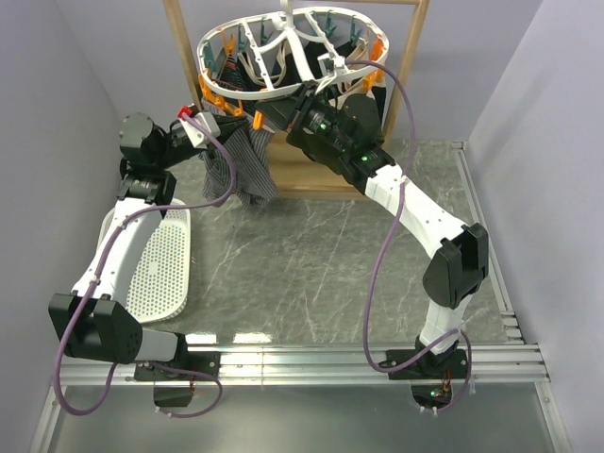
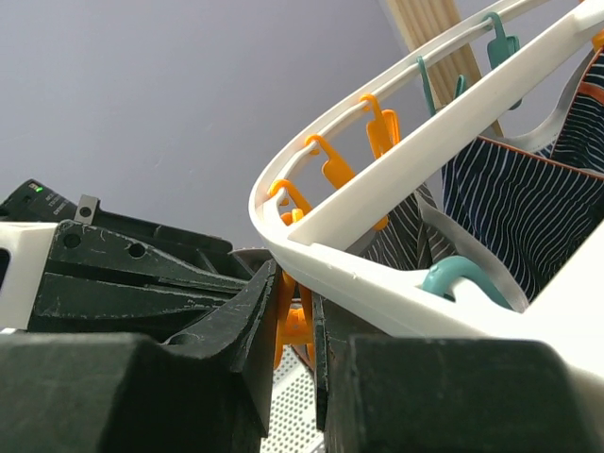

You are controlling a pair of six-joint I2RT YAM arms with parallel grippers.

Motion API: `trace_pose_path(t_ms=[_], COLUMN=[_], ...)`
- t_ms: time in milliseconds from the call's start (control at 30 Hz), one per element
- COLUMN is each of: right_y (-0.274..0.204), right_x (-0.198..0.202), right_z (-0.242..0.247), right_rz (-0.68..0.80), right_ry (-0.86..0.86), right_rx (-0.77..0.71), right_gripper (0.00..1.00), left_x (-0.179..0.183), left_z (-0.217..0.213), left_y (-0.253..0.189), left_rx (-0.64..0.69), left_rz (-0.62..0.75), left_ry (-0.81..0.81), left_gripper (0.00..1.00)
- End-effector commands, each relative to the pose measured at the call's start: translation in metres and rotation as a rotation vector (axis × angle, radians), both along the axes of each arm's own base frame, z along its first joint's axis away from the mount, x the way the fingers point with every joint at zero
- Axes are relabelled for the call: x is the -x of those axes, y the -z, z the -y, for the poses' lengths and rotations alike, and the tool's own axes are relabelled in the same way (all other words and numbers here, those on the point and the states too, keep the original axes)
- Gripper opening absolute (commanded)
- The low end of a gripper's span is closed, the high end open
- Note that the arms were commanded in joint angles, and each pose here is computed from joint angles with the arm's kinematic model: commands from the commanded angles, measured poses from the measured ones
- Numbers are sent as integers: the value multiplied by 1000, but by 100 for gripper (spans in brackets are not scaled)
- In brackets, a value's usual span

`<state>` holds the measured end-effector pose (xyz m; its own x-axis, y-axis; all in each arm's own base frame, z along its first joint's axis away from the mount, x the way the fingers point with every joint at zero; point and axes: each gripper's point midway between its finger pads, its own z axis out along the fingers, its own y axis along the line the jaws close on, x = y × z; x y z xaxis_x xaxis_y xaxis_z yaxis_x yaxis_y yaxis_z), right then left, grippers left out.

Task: Clip the underwear to the hanger

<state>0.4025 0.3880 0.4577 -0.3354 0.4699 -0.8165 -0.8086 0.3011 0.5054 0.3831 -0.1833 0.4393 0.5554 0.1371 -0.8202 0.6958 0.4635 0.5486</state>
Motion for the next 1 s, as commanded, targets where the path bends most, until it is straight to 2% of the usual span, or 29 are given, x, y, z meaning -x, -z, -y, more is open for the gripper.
trace_pose_path(t_ms=[0, 967], right_y=[-9, 0], right_x=[42, 42], right_z=[-9, -6], right_rz=[16, 63], right_ry=[-165, -155], right_rx=[5, 22], right_gripper=[0, 0], left_x=[9, 8], left_z=[1, -4], left_y=[-30, -51], left_rx=[22, 118], left_rz=[75, 20], left_ry=[24, 47], left_gripper=[0, 0])
